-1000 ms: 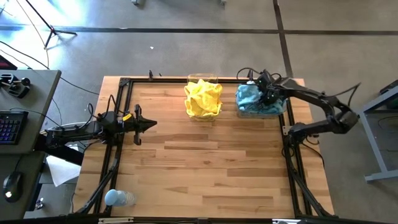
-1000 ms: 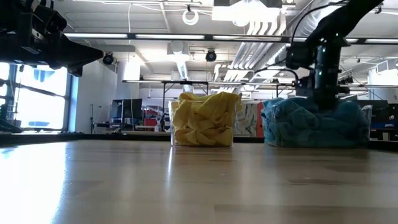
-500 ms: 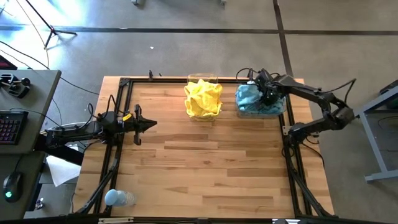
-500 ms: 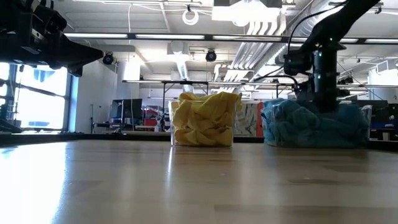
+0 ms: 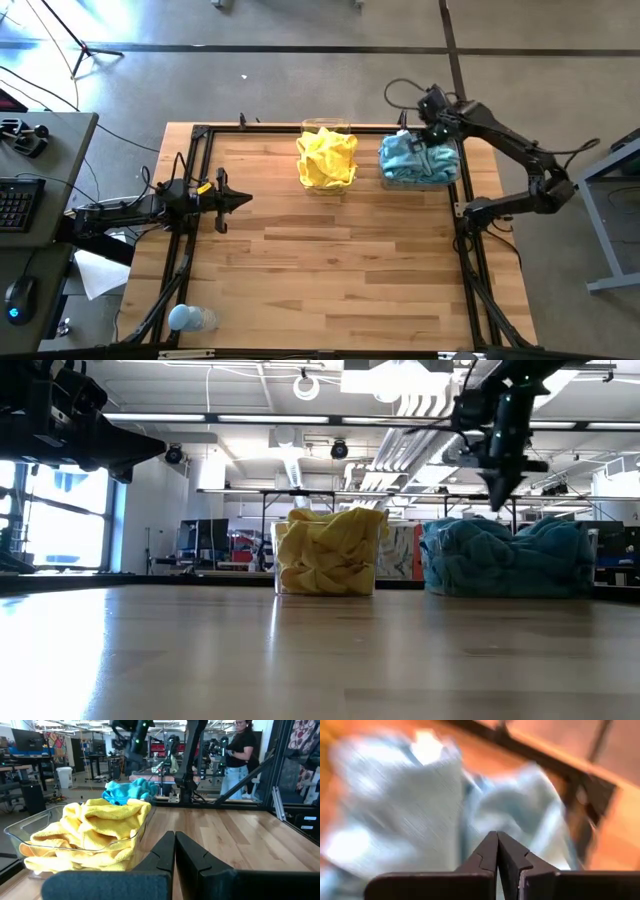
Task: Sort microfiber towel by color & place in baskets
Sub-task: Put the blue towel into the right transparent bin, then return to Home Position
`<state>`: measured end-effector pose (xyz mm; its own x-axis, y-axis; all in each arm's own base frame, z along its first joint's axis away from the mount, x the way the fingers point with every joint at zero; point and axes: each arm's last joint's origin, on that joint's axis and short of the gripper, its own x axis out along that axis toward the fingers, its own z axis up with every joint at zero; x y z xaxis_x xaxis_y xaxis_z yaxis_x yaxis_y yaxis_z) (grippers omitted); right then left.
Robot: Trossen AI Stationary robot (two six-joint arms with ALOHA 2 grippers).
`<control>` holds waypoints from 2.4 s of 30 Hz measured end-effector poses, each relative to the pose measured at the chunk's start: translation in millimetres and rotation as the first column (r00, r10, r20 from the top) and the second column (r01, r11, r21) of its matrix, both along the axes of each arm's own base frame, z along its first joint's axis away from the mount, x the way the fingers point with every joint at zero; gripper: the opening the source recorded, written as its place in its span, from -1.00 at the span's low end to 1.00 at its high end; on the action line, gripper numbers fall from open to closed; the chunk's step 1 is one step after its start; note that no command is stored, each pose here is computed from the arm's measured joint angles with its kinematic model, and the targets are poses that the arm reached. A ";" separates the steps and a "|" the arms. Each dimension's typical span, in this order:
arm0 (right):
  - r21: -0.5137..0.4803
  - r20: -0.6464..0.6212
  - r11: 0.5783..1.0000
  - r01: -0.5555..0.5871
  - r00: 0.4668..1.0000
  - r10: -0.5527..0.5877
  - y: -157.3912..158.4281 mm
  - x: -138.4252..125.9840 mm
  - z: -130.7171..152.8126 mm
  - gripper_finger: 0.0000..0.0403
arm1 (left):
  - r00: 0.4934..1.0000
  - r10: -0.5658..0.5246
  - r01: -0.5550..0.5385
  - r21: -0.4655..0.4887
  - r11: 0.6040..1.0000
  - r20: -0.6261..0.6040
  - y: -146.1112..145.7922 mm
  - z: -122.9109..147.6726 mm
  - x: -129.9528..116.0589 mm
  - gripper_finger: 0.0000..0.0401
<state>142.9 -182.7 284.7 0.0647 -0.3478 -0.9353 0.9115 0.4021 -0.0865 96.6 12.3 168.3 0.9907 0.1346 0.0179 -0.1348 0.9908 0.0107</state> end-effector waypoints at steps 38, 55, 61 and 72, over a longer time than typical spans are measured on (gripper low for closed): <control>0.043 0.062 0.997 -0.064 0.996 0.061 1.9 18.5 -29.4 -1.00 | 1.000 0.000 0.000 0.000 1.000 0.000 0.0 0.0 0.0 -1.00; -0.034 0.203 0.936 -0.350 0.915 0.349 51.2 15.8 7.0 -1.00 | 1.000 0.000 0.000 0.000 1.000 0.000 0.0 0.0 0.0 -1.00; -0.221 0.278 0.783 -0.582 0.731 0.623 91.1 50.1 -5.1 -1.00 | 1.000 0.000 0.000 0.000 1.000 0.000 0.0 0.0 0.0 -1.00; -0.420 0.414 0.542 -0.727 0.378 0.828 172.6 51.9 -93.6 -1.00 | 1.000 0.000 0.000 0.000 1.000 0.000 0.0 0.0 0.0 -1.00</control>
<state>194.8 -10.1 191.1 0.8129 -0.0024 -0.5823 0.1019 0.9851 0.1383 96.6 12.3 168.3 0.9907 0.1348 0.0177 -0.1350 0.9908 0.0107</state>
